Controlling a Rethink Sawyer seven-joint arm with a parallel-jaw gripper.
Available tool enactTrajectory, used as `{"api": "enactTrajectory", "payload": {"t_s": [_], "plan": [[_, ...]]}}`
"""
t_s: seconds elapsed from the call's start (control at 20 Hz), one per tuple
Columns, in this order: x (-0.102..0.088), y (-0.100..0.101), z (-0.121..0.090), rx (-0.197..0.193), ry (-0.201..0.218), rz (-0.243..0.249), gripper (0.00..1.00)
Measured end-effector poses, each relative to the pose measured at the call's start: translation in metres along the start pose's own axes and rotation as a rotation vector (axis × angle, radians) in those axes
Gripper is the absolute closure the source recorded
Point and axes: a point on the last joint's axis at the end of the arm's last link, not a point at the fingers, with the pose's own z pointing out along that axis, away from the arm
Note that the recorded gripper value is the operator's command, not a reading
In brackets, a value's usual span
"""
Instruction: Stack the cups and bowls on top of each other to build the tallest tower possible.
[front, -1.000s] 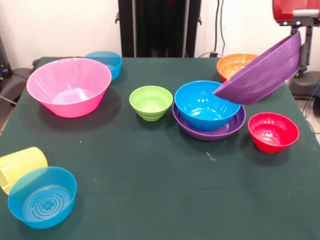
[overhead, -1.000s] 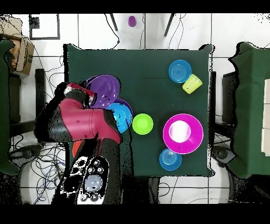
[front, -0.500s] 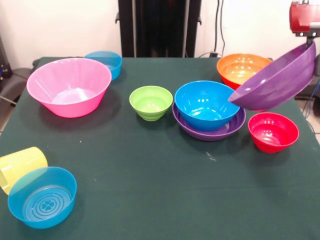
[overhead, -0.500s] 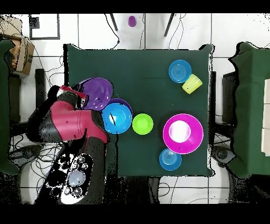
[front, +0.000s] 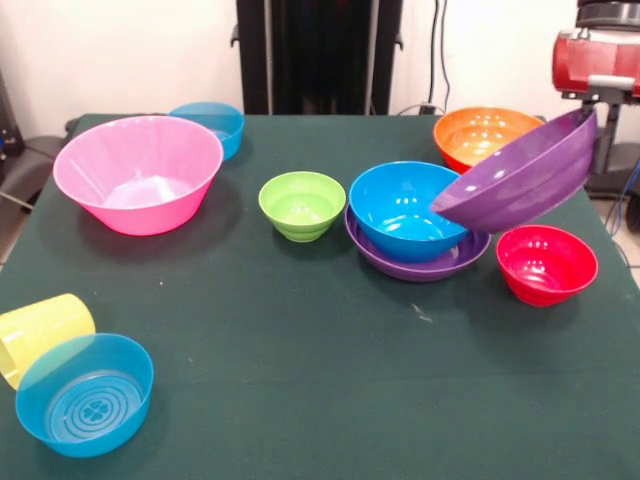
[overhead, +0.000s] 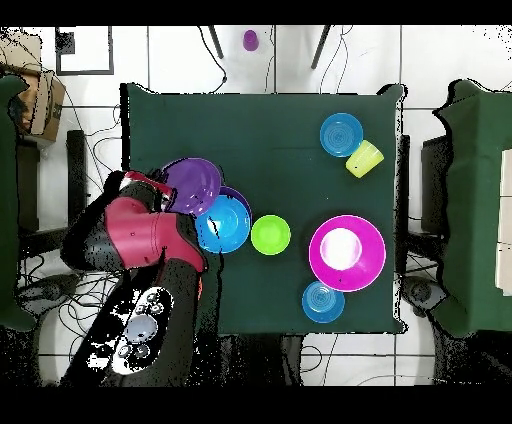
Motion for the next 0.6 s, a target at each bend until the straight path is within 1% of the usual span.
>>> {"api": "enactTrajectory", "payload": {"t_s": [0.15,0.25,0.55,0.6], "plan": [[-0.003,-0.009,0.006,0.014,-0.006,0.004,1.0],[-0.005,-0.017,0.012,0.021,-0.018,0.007,1.0],[-0.004,-0.024,0.019,0.032,-0.028,0.003,1.0],[-0.002,-0.026,0.023,0.036,-0.033,0.003,1.0]]}}
